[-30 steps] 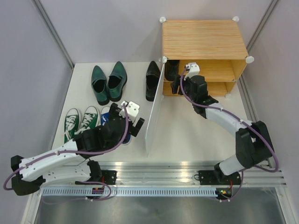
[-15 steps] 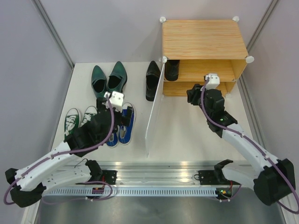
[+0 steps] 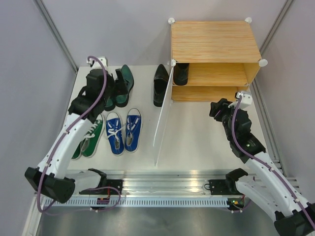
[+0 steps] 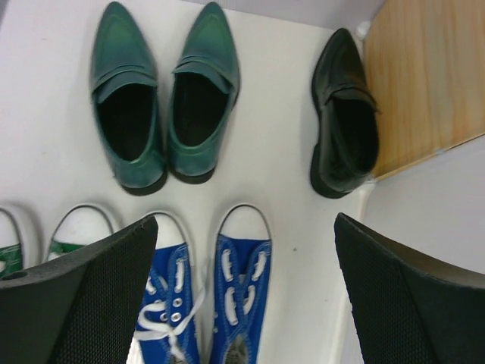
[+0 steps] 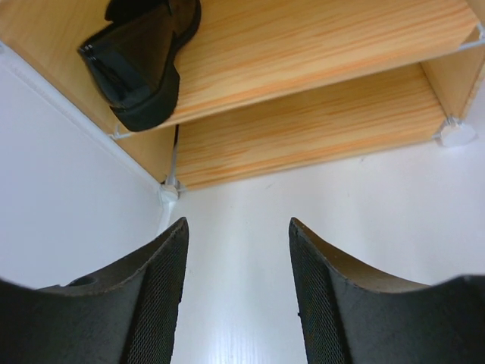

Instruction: Place and organize the shoes in the shoe cabinet

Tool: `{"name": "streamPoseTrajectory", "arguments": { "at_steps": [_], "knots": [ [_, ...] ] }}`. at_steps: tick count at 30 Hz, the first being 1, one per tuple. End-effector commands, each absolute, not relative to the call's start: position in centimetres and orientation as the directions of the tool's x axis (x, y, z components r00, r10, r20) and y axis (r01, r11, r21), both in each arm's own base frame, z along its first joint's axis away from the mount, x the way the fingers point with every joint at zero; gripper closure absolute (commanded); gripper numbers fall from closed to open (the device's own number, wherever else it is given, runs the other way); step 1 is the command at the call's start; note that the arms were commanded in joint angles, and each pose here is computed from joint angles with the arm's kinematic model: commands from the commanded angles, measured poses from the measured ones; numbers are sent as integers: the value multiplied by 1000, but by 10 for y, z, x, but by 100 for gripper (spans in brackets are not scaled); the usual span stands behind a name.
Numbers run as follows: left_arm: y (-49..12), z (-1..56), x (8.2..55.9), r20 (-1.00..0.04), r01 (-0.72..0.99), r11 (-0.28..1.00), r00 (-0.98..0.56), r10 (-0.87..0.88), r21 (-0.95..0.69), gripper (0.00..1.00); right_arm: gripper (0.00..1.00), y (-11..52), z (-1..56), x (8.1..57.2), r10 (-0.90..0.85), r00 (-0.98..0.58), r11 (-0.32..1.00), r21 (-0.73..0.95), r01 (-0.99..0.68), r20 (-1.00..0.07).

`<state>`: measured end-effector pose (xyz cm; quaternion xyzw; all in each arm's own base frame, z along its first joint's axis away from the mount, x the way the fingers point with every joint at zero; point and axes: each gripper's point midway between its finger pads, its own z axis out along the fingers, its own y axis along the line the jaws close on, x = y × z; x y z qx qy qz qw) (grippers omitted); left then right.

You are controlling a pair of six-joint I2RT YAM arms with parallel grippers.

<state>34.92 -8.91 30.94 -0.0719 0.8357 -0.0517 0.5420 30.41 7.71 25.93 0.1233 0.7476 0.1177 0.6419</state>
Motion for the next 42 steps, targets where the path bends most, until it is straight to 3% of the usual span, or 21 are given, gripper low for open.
{"name": "streamPoseTrajectory", "arguments": {
  "at_steps": [1, 3, 12, 23, 29, 32, 35, 36, 38, 39, 41, 42],
  "knots": [
    [-117, 332, 374, -873, -16, 956, -404, -273, -292, 0, 39, 70, 248, 300, 358, -158, 933, 350, 78, -920],
    [-131, 342, 391, -869, 28, 949, -411, -274, -313, 0, 39, 71, 246, 300, 361, -164, 933, 353, 76, -918],
    [-210, 275, 471, -750, 160, 873, -596, -287, -461, 1, 30, 72, 233, 300, 394, -181, 919, 381, 102, -901],
    [-254, 128, 527, -562, 96, 849, -787, -255, -520, 8, 25, 79, 227, 299, 375, -226, 927, 369, 70, -899],
    [-265, 100, 540, -521, 72, 836, -810, -269, -544, 15, 25, 78, 221, 299, 366, -235, 930, 358, 79, -900],
    [-262, 97, 542, -527, 66, 842, -805, -273, -536, 23, 25, 79, 216, 300, 362, -248, 932, 353, 83, -899],
    [-257, 89, 542, -532, 61, 856, -805, -262, -513, 37, 25, 81, 214, 302, 358, -261, 933, 350, 79, -897],
    [-256, 84, 541, -528, 60, 860, -810, -256, -508, 50, 25, 82, 214, 302, 356, -265, 934, 349, 74, -896],
    [-248, 75, 539, -512, 41, 862, -819, -261, -505, 62, 25, 83, 215, 301, 359, -264, 933, 353, 70, -896],
    [-246, 73, 539, -510, 39, 864, -820, -260, -503, 76, 25, 83, 215, 301, 358, -263, 933, 353, 68, -896],
    [-240, 68, 535, -500, 27, 867, -826, -261, -497, 86, 25, 82, 215, 300, 360, -262, 932, 355, 68, -895],
    [-238, 69, 535, -504, 28, 870, -824, -259, -493, 97, 25, 83, 215, 300, 360, -264, 932, 356, 64, -895]
  ]
}}
